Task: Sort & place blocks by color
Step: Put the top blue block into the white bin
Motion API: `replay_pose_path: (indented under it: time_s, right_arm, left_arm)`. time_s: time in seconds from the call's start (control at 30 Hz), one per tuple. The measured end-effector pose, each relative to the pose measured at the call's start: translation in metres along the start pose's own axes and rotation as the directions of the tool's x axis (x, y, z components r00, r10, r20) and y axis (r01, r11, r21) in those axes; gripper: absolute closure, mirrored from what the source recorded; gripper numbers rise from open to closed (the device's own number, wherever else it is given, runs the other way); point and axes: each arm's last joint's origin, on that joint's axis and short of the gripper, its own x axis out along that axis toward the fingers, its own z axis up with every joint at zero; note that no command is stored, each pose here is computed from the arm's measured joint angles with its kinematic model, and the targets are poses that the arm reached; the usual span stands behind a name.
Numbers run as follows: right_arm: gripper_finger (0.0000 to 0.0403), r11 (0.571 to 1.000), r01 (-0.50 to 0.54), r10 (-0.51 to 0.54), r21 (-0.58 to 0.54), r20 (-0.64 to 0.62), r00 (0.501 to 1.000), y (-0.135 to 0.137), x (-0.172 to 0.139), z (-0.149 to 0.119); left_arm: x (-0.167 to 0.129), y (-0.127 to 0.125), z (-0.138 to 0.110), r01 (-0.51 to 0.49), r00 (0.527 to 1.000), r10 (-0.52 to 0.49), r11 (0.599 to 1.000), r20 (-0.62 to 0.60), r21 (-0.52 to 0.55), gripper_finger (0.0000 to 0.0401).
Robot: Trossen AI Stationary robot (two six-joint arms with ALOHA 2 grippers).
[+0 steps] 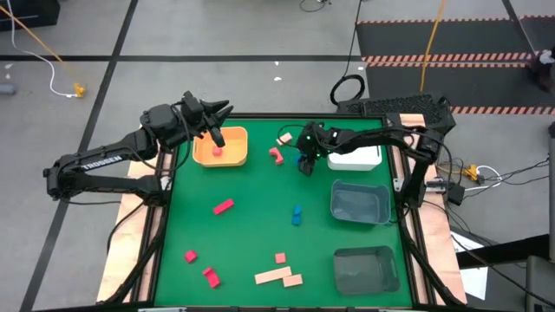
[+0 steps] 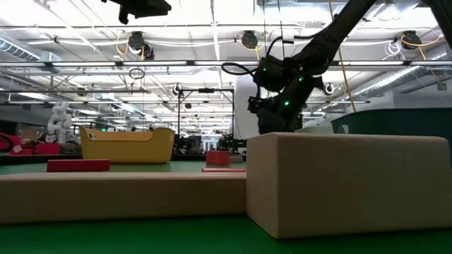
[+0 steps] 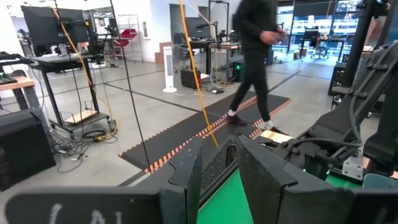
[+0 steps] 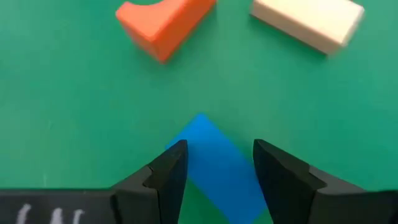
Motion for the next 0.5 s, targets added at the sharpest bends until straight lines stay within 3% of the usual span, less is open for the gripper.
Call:
replay_pose_path:
  time_s: [0.17,0.33,0.5]
  right_arm:
    - [0.0228,0.995,0.015,-0.002,-0.096,0.129,0.992,0.003,-0.031,0.017]
    - [0.0223,0.943,0.036,0.001,-0.33,0.112,0.994,0.003,-0.035,0.012]
    - [0.0211,0.925,0.003,0.014,-0.38,0.042,0.999,0.003,-0.021,-0.005]
  left_arm:
    - [0.0,0.0,0.0,0.0,1.0,0.0,1.0,0.0,-0.002,0.0299]
    - [0.0,0.0,0.0,0.0,1.0,0.0,1.0,0.0,0.001,0.0299]
    - [0.0,0.0,0.0,0.0,1.0,0.0,1.0,0.0,-0.008,0.0299]
